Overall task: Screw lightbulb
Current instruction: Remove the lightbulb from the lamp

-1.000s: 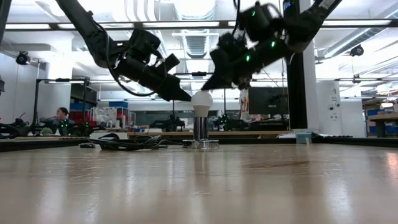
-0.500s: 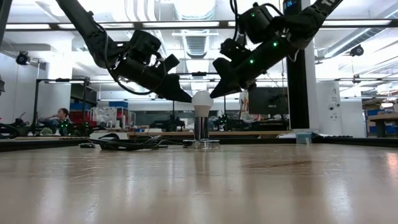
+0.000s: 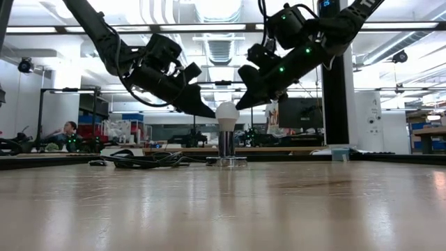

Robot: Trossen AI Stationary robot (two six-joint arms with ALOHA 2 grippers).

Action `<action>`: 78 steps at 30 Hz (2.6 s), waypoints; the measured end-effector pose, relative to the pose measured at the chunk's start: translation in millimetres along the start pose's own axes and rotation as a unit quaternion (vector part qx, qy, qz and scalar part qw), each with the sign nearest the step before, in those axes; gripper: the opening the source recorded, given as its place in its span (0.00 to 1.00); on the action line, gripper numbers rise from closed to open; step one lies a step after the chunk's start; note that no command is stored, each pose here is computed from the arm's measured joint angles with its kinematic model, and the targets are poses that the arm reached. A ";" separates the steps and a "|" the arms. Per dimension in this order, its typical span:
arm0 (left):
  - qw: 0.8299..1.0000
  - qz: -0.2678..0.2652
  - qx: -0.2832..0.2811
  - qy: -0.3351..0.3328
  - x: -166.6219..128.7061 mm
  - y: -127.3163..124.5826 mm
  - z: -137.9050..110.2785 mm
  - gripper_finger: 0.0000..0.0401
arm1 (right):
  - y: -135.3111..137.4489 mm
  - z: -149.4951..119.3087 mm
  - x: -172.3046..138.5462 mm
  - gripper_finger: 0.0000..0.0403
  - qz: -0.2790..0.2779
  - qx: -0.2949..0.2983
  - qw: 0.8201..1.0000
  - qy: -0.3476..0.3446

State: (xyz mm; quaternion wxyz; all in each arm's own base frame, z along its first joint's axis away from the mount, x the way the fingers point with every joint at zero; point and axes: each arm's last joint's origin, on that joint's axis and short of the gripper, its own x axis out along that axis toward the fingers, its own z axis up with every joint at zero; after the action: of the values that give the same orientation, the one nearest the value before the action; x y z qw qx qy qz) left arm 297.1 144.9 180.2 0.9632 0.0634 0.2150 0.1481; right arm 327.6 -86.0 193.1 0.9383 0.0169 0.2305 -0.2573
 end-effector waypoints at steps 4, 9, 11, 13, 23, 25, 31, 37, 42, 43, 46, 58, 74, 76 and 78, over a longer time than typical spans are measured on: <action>1.000 -0.006 0.000 0.007 0.0 -1.1 -1.3 0.00 | -0.7 -1.3 1.6 0.00 -0.001 0.000 1.000 0.003; 0.999 -0.035 -0.003 0.010 0.0 -4.3 -3.4 0.00 | -5.6 -2.2 3.2 0.00 -0.013 0.002 1.000 0.007; 0.999 -0.039 -0.006 0.009 0.1 -5.2 -3.2 0.00 | -7.2 -3.4 4.2 0.00 -0.015 0.002 1.000 0.011; 0.999 -0.042 -0.007 0.008 0.1 -5.8 -2.9 0.00 | -7.9 -4.9 5.0 0.00 -0.012 0.001 1.000 0.017; 0.999 -0.036 -0.014 0.032 0.2 -7.5 -6.3 0.00 | -9.5 -4.8 5.4 0.00 -0.012 -0.003 1.000 0.017; 0.998 -0.032 -0.016 0.048 -0.1 -7.7 -9.2 0.00 | -9.5 -6.8 5.2 0.00 -0.013 -0.004 1.000 0.027; 0.996 0.023 -0.013 0.083 -2.8 -5.0 -13.9 0.00 | -8.8 -11.2 4.2 0.00 -0.011 -0.008 0.999 0.051; 0.998 0.057 -0.005 0.019 -1.3 5.0 0.2 0.00 | -3.5 -6.8 0.9 0.00 0.054 -0.026 0.997 0.039; 0.999 0.040 0.014 0.010 0.0 5.2 5.2 0.00 | -1.8 -0.2 -0.4 0.00 0.065 -0.022 0.998 0.009; 0.999 0.038 0.014 0.009 0.0 5.1 5.2 0.00 | -2.3 0.1 -0.3 0.00 0.061 -0.021 0.998 0.007; 0.999 0.035 0.013 0.009 0.0 4.9 5.1 0.00 | -3.7 1.2 0.1 0.00 0.057 -0.021 0.998 0.002; 0.999 -0.046 0.011 -0.008 0.1 -1.8 5.2 0.00 | -7.1 -4.1 2.1 0.00 0.017 -0.026 0.999 0.023; 0.999 -0.016 -0.032 0.039 -2.7 -2.5 0.0 0.00 | -7.0 -18.8 -6.3 0.00 0.052 -0.064 0.993 0.082; 0.998 -0.016 -0.043 0.039 -2.7 -2.9 0.3 0.00 | -6.9 -19.1 -11.1 0.00 0.069 -0.065 0.993 0.076; 0.998 -0.018 -0.053 0.037 -2.5 -4.6 1.0 0.00 | -8.2 -20.1 -17.6 0.00 0.073 -0.066 0.993 0.065</action>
State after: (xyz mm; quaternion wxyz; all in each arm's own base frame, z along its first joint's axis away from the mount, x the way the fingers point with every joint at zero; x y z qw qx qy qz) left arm 296.5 139.7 181.2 0.9590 0.0033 0.2437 0.1445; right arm 301.7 -81.7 183.6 0.9366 -0.0117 0.3060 -0.1705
